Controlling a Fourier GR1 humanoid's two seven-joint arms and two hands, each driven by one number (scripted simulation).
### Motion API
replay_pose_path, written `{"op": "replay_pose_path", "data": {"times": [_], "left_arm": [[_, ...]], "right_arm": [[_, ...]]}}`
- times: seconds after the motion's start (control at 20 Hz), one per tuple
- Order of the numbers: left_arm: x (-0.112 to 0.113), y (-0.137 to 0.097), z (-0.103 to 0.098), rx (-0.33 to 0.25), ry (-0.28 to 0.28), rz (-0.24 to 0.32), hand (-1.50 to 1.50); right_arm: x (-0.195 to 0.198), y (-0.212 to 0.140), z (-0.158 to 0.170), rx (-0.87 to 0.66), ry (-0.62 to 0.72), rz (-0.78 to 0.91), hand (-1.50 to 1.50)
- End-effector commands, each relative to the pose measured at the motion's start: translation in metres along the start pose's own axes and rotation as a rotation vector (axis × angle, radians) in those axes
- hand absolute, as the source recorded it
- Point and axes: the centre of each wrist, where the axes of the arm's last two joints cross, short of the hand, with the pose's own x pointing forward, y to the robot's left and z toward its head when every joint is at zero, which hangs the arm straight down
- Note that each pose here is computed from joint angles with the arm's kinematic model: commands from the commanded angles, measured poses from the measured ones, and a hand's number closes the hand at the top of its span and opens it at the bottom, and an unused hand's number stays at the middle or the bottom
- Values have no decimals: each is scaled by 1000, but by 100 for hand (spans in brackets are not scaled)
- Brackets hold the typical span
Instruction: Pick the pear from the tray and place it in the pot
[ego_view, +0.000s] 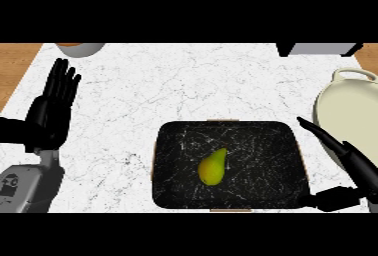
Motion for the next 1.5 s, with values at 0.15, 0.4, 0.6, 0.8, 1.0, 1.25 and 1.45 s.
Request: {"op": "replay_pose_path", "data": {"times": [0.15, 0.4, 0.6, 0.8, 1.0, 1.25, 1.45], "left_arm": [[-1, -2, -9, 13, -2, -9, 0], [18, -8, -3, -2, 5, -7, 0], [10, 17, 14, -9, -4, -2, 0], [-6, 9, -4, 5, 5, 2, 0], [19, 3, 1, 11, -2, -3, 0], [13, 16, -6, 5, 9, 13, 0], [-7, -3, 16, -9, -4, -9, 0]], "right_arm": [[52, 18, -29, 119, 100, 83, -150], [76, 43, -52, 175, 171, 82, -150], [62, 44, -50, 239, 224, 59, -150], [61, 66, -54, 255, 211, 50, -150], [43, 99, -45, 238, 164, 61, -150], [65, 90, -86, 191, 127, 58, -150], [69, 112, -79, 204, 172, 112, -150]]}}
